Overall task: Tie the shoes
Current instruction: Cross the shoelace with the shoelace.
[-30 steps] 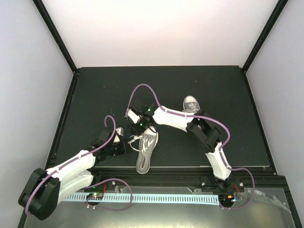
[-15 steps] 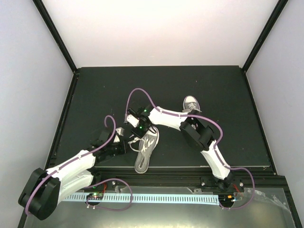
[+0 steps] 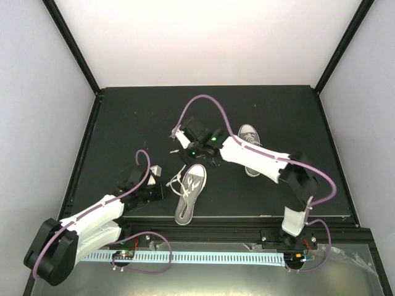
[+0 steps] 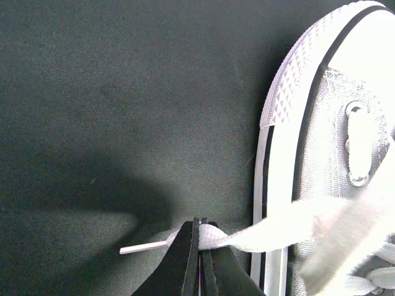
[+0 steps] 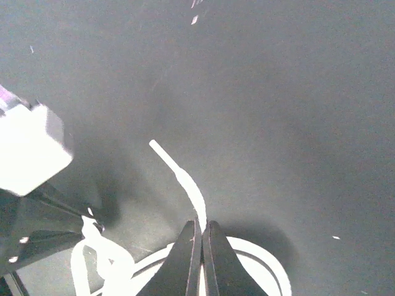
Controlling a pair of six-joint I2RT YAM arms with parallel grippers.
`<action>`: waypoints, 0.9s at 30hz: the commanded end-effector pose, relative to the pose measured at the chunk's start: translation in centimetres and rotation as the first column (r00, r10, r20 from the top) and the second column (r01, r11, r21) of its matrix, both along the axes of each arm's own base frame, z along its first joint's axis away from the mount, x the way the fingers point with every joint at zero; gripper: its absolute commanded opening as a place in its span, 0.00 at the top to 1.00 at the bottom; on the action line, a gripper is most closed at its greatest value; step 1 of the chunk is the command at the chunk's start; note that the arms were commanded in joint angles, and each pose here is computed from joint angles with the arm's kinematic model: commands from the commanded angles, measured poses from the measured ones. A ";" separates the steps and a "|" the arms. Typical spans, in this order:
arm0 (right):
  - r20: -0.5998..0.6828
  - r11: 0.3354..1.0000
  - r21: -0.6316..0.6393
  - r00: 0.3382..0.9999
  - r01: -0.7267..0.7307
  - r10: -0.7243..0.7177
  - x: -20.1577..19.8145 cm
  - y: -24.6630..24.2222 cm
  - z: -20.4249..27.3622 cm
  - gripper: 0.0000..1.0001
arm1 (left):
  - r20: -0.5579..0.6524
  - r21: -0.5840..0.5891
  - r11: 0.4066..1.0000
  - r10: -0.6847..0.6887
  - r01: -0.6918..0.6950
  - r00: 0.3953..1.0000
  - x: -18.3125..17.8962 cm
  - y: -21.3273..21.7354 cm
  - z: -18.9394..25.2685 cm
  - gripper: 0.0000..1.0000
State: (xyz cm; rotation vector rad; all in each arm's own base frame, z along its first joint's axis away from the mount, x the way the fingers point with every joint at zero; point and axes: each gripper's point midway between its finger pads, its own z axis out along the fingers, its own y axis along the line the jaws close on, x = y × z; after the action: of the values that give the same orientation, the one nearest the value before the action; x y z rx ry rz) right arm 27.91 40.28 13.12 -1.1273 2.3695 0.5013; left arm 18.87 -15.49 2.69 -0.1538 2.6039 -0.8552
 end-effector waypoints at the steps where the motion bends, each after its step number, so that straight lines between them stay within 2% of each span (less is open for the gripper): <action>1: 0.099 0.988 0.034 0.983 0.153 -0.156 1.4 -3.0 2.5 0.98 | 0.012 -0.019 1.000 0.017 -0.017 1.000 0.3 0.0 0.6 0.98; 11: 0.167 0.910 0.043 0.895 0.413 -0.414 -0.2 -12.7 3.3 0.99 | 0.037 0.006 0.998 0.066 -0.066 0.997 0.8 1.5 1.0 0.99; 15: 0.169 0.895 0.086 0.879 0.437 -0.445 -1.5 -14.8 4.3 0.98 | 0.076 -0.007 0.996 0.084 -0.084 0.994 1.5 1.9 1.9 0.99; 18: 0.148 0.924 0.187 0.921 0.333 -0.362 -3.1 -13.7 6.4 0.98 | 0.144 -0.057 0.998 0.002 0.007 0.990 2.1 0.4 3.9 0.98; 21: 0.115 0.937 0.310 0.972 0.160 -0.204 -5.9 -10.6 8.1 0.98 | 0.196 -0.117 0.987 -0.083 0.107 0.977 2.9 -1.6 6.1 0.99; 23: 0.123 0.928 0.372 0.989 0.028 -0.079 -8.6 -7.9 9.1 0.98 | 0.240 -0.150 0.973 -0.135 0.174 0.961 3.6 -3.0 7.9 0.98; 27: 0.141 0.888 0.419 0.980 -0.188 0.141 -15.1 -2.2 9.7 0.98 | 0.340 -0.126 0.949 -0.233 0.290 0.911 5.1 -4.9 11.6 0.98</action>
State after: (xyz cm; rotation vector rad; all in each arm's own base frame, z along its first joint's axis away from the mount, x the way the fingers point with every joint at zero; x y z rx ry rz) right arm 18.93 32.07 21.08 -0.8848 2.1231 0.7069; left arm 21.74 -17.34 7.89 0.0147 2.4705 -0.9982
